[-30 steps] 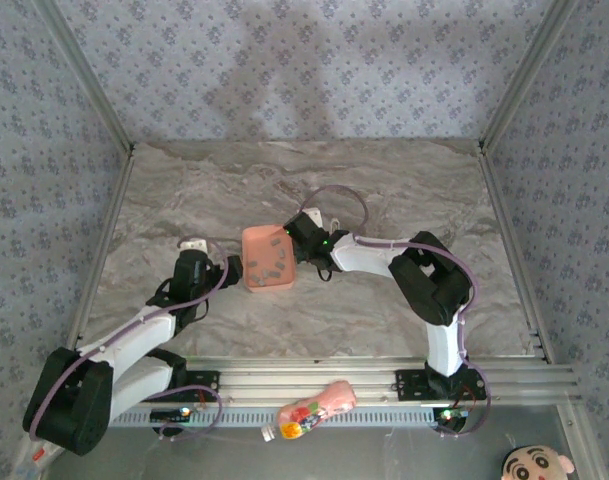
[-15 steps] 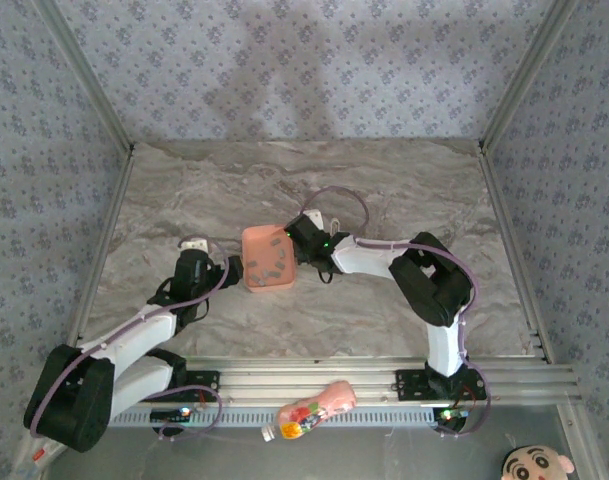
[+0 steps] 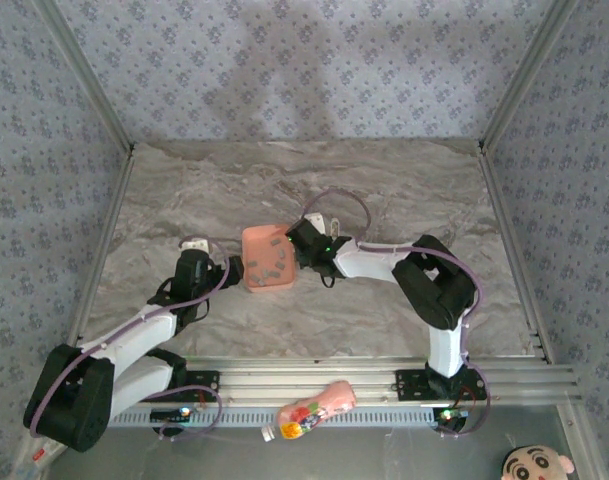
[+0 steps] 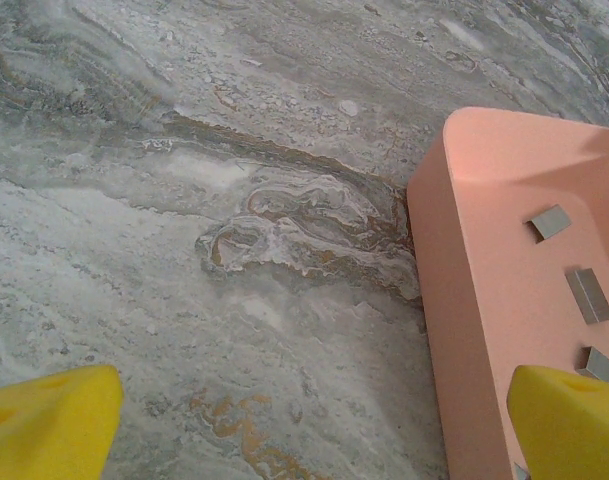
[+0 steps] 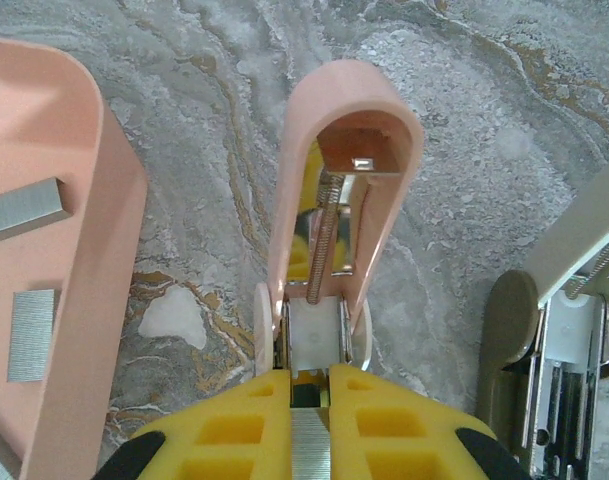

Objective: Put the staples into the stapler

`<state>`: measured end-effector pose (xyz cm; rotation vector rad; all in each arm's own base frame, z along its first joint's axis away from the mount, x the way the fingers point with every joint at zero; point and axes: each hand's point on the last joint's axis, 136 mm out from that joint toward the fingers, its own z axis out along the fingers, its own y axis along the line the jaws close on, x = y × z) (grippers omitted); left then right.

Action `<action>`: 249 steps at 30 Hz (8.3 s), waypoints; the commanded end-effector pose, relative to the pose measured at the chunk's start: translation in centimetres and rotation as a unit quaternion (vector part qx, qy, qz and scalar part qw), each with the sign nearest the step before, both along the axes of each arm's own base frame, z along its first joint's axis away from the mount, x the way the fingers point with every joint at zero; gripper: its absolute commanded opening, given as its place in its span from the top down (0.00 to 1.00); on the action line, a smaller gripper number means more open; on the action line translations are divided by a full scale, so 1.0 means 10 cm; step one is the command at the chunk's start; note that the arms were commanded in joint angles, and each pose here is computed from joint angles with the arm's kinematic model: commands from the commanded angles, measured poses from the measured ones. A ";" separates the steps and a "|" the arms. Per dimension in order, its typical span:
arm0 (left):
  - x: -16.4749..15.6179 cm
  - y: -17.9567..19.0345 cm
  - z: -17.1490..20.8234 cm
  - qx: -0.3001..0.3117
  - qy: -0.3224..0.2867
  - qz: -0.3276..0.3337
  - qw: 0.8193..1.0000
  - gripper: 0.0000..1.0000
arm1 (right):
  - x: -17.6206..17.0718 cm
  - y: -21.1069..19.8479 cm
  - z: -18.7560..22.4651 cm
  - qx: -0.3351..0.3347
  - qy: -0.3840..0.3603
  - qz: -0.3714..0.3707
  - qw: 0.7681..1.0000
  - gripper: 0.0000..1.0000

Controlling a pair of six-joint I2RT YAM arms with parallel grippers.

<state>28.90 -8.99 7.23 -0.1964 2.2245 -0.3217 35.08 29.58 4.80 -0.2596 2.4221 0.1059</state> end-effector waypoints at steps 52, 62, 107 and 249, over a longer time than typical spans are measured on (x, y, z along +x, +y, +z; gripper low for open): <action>0.10 -0.10 0.13 -0.009 -0.016 -0.010 1.000 0.02 | -0.10 -0.05 -0.05 -0.008 0.014 0.010 1.000 0.87; 0.10 -0.09 0.14 -0.008 -0.017 -0.009 1.000 0.02 | -0.06 -0.07 0.04 -0.007 0.004 0.010 1.000 0.87; -0.02 -1.28 0.65 -0.060 -0.126 -0.274 0.952 0.03 | -1.32 -1.08 -0.10 -0.019 0.237 -0.065 0.969 0.70; 0.16 -0.80 0.18 0.006 -0.068 -0.134 0.989 0.02 | -0.07 -0.15 -0.03 -0.002 0.049 0.061 0.997 0.86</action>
